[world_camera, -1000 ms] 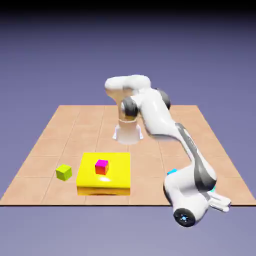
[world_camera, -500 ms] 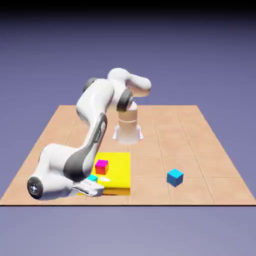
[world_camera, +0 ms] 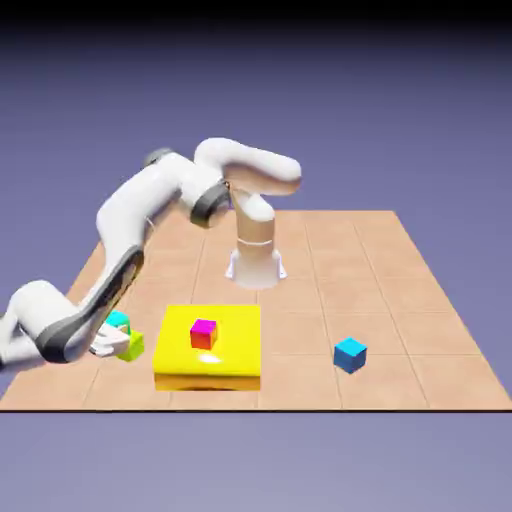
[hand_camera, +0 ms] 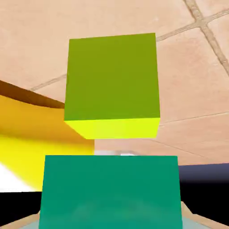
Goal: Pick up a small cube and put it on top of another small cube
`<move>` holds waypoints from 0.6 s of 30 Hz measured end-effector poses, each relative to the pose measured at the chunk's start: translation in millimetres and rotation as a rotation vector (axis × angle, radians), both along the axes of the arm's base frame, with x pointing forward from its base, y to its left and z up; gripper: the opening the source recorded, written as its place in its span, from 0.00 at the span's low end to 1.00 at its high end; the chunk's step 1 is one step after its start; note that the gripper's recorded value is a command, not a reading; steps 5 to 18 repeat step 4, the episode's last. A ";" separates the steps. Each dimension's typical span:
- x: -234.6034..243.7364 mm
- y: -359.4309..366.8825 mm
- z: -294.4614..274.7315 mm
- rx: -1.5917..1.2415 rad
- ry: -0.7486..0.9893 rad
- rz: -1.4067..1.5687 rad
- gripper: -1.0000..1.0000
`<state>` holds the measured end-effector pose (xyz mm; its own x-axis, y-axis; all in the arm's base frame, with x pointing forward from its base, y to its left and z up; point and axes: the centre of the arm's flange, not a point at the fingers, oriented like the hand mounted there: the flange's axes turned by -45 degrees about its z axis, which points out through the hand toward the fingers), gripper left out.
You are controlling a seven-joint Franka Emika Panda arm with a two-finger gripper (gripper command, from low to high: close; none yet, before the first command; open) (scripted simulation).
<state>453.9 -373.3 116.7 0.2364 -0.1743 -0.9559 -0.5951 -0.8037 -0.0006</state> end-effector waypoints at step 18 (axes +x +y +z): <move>-13.8 10.4 -10.0 0.001 0.000 0.001 1.00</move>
